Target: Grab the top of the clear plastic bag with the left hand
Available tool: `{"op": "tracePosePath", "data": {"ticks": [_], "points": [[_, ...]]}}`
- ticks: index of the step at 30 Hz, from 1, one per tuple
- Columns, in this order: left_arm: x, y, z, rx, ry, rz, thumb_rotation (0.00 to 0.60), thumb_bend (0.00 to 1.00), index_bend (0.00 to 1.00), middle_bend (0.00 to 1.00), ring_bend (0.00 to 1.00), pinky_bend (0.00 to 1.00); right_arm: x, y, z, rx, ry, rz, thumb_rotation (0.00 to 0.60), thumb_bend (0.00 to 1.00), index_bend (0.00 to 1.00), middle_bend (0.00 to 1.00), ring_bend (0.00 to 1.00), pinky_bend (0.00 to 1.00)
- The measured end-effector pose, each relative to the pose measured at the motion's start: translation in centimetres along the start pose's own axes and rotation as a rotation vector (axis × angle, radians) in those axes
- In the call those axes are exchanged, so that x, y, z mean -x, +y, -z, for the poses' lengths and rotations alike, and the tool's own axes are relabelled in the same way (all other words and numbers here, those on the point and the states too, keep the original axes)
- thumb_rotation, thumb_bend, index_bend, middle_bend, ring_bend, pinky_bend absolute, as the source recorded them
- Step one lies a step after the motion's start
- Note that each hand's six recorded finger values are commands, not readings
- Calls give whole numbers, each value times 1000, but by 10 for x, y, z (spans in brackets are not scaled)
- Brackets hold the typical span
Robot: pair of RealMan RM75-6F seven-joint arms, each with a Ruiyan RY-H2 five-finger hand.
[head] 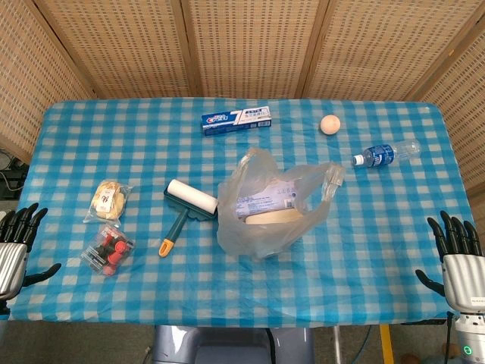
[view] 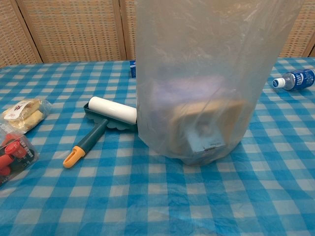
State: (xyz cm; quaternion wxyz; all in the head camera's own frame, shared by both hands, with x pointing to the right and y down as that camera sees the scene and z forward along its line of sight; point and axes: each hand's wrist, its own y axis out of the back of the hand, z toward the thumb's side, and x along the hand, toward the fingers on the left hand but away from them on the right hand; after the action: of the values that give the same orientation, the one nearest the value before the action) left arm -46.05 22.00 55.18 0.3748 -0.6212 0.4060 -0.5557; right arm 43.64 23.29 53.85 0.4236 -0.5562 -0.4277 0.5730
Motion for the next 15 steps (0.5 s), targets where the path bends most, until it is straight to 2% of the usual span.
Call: {"op": "tracePosePath", "data": {"ticks": [6,11,15], "points": [[-1,1,1,10,-3,3,600,0,0,0,0,0,1,-3,-1,-6,2,-8,600,0,84,0,0,0],[-10,1,-7,65,-34,12,600,3,0,0,0,0,4,-5,-1,-13,-8,-11,600,0,84,0,0,0],[-26,2,-23,145,-114,28,600,132,0,0,0,0,7,-7,0,-15,-17,-17,600,0,85,0,0,0]]}}
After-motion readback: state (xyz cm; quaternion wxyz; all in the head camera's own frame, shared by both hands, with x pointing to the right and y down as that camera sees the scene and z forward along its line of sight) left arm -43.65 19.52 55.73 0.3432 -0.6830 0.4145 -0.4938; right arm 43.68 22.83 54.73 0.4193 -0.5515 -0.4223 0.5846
